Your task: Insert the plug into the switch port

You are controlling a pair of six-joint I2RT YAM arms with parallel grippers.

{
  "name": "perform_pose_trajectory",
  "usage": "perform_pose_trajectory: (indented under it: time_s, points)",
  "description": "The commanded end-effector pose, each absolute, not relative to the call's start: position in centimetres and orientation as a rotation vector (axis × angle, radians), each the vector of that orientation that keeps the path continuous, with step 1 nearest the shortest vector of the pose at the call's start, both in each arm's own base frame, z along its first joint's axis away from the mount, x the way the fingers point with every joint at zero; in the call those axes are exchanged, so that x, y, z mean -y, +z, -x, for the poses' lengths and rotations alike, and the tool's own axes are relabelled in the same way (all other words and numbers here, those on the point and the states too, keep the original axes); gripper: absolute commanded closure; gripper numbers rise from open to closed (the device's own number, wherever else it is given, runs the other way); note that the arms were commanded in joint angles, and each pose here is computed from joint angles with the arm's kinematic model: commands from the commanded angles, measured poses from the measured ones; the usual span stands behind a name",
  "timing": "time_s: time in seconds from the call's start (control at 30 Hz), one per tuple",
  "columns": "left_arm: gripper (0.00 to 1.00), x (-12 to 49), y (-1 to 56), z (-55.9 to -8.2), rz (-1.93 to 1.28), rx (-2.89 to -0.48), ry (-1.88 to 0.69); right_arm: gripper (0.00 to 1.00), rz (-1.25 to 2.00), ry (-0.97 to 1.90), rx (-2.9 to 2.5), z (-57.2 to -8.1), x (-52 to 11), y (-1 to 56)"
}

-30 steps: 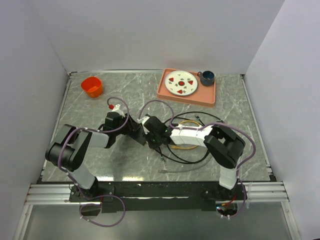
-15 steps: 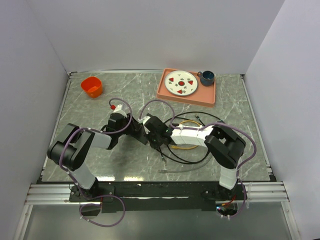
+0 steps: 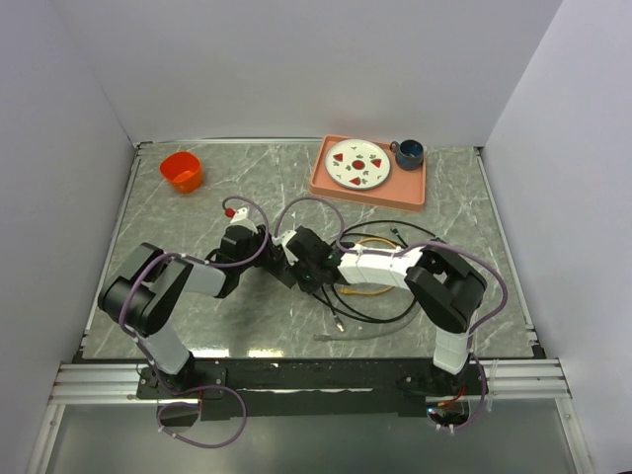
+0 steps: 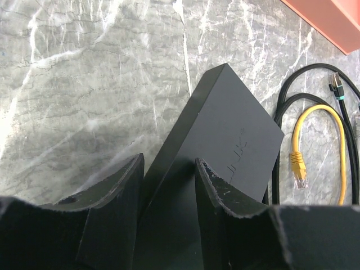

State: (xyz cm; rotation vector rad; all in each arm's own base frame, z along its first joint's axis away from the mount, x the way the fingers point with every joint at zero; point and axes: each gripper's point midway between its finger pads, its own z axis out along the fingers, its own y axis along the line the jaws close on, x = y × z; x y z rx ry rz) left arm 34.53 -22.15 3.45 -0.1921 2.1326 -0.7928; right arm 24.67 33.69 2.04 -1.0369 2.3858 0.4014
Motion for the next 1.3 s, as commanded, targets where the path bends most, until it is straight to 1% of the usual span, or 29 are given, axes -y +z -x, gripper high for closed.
perform_pose_trajectory:
  time_s: [0.0,0.1,0.2,0.27,0.3,0.33,0.4,0.5,0.53,0.6,0.63,0.7,0.73,0.8,0.83,0.9,0.93,0.97,1.13,1.2,1.23,1.27]
  points:
    - [0.59,29.8,0.7,-20.4,-0.054,-2.545,-1.248,1.00,0.780,0.728,-1.793,-32.7,-44.8,16.4]
    - [0.59,29.6,0.9,-20.3,-0.046,-2.539,-1.239,1.00,0.766,0.730,-1.795,-33.3,-45.0,16.6]
    - [0.60,28.6,1.4,-20.7,0.010,-2.513,-1.181,1.00,0.781,0.727,-1.806,-33.8,-45.5,16.6]
    - [0.59,27.5,1.0,-20.9,0.061,-2.526,-1.094,1.00,0.807,0.738,-1.802,-33.9,-46.3,16.7]
    - [0.59,27.2,1.8,-21.1,0.071,-2.506,-1.078,1.00,0.817,0.745,-1.803,-33.8,-46.4,16.6]
    - [0.55,26.5,1.5,-20.9,0.089,-2.527,-1.035,1.00,0.823,0.757,-1.801,-33.8,-46.7,16.8]
    - [0.53,25.4,2.0,-21.7,0.144,-2.504,-0.953,1.00,0.845,0.777,-1.798,-33.5,-47.1,16.6]
    - [0.39,23.1,1.8,-22.6,0.237,-2.509,-0.786,1.00,0.867,0.793,-1.826,-33.0,-47.2,15.9]
    - [0.30,22.6,1.9,-22.9,0.259,-2.506,-0.755,1.00,0.874,0.796,-1.841,-32.7,-47.0,15.3]
    - [0.21,20.8,1.6,-23.6,0.325,-2.516,-0.682,0.87,0.879,0.809,-1.869,-32.1,-46.7,14.7]
    - [0.15,20.2,1.7,-24.0,0.348,-2.510,-0.663,0.76,0.887,0.805,-1.894,-31.6,-46.2,13.6]
    - [0.11,18.6,1.8,-24.8,0.400,-2.501,-0.627,0.65,0.878,0.813,-1.908,-31.0,-45.6,13.6]
    - [0.09,18.2,1.9,-25.0,0.416,-2.494,-0.621,0.54,0.881,0.799,-1.935,-30.6,-44.8,12.6]
    - [0.08,17.0,2.6,-26.1,0.449,-2.455,-0.609,0.46,0.875,0.792,-1.951,-30.0,-43.9,12.6]
    - [0.07,16.5,2.5,-25.9,0.456,-2.474,-0.580,0.38,0.872,0.769,-1.975,-29.7,-43.1,11.8]
    - [0.06,16.2,3.6,-26.5,0.429,-2.442,-0.571,0.32,0.862,0.756,-1.972,-29.2,-42.2,12.6]
    - [0.06,16.3,4.3,-26.8,0.416,-2.430,-0.572,0.27,0.854,0.730,-1.993,-29.0,-41.3,11.9]
    - [0.06,16.0,5.2,-27.4,0.402,-2.393,-0.551,0.25,0.835,0.722,-1.973,-29.0,-40.8,13.2]
    - [0.05,17.5,10.4,-28.7,0.248,-2.242,-0.632,0.18,0.704,0.587,-2.017,-29.6,-36.6,15.4]
    - [0.04,18.6,12.3,-28.9,0.161,-2.184,-0.661,0.18,0.605,0.549,-2.030,-31.2,-34.3,16.1]
    - [0.05,19.3,13.2,-29.1,0.129,-2.164,-0.690,0.18,0.574,0.542,-2.052,-31.3,-33.1,15.5]
    - [0.05,19.8,13.4,-29.1,0.097,-2.163,-0.696,0.18,0.520,0.564,-2.050,-31.5,-32.1,16.3]
